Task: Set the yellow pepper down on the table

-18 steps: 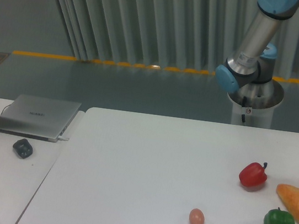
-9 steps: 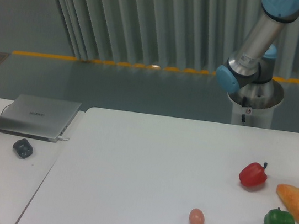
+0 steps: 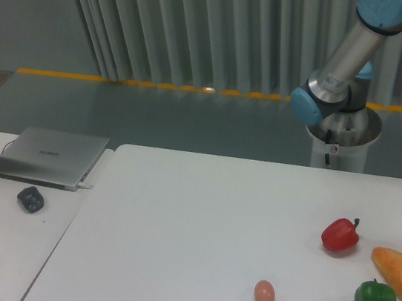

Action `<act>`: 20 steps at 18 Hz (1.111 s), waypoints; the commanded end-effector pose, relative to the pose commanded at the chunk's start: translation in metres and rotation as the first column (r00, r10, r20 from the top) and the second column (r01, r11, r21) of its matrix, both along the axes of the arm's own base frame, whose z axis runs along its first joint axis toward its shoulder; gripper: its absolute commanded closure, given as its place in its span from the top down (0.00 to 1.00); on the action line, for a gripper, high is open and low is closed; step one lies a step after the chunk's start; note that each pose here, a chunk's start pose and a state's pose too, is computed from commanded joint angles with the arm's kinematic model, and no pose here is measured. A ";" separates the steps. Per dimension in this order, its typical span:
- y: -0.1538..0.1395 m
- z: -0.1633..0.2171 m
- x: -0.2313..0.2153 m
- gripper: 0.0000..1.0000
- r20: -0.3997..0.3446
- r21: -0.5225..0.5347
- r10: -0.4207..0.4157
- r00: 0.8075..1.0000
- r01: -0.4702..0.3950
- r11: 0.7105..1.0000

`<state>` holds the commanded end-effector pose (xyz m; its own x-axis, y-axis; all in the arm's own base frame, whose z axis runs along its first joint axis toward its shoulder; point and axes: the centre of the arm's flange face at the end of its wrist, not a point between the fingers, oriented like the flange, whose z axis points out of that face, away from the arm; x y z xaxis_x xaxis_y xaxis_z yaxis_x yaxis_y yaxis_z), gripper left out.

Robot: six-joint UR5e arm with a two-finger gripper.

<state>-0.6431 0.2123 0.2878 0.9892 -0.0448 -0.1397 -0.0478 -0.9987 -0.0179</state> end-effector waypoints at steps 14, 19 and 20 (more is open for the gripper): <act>0.027 0.059 0.036 0.20 -0.068 -0.003 -0.075 0.995 0.075 0.997; 0.070 0.106 0.106 0.20 -0.042 -0.004 -0.156 0.987 0.156 0.988; 0.079 0.109 0.120 0.20 -0.041 -0.003 -0.174 0.984 0.174 0.985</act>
<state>-0.5230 0.2914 0.3970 0.9598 -0.2159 -0.1796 -0.2216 -0.9750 -0.0125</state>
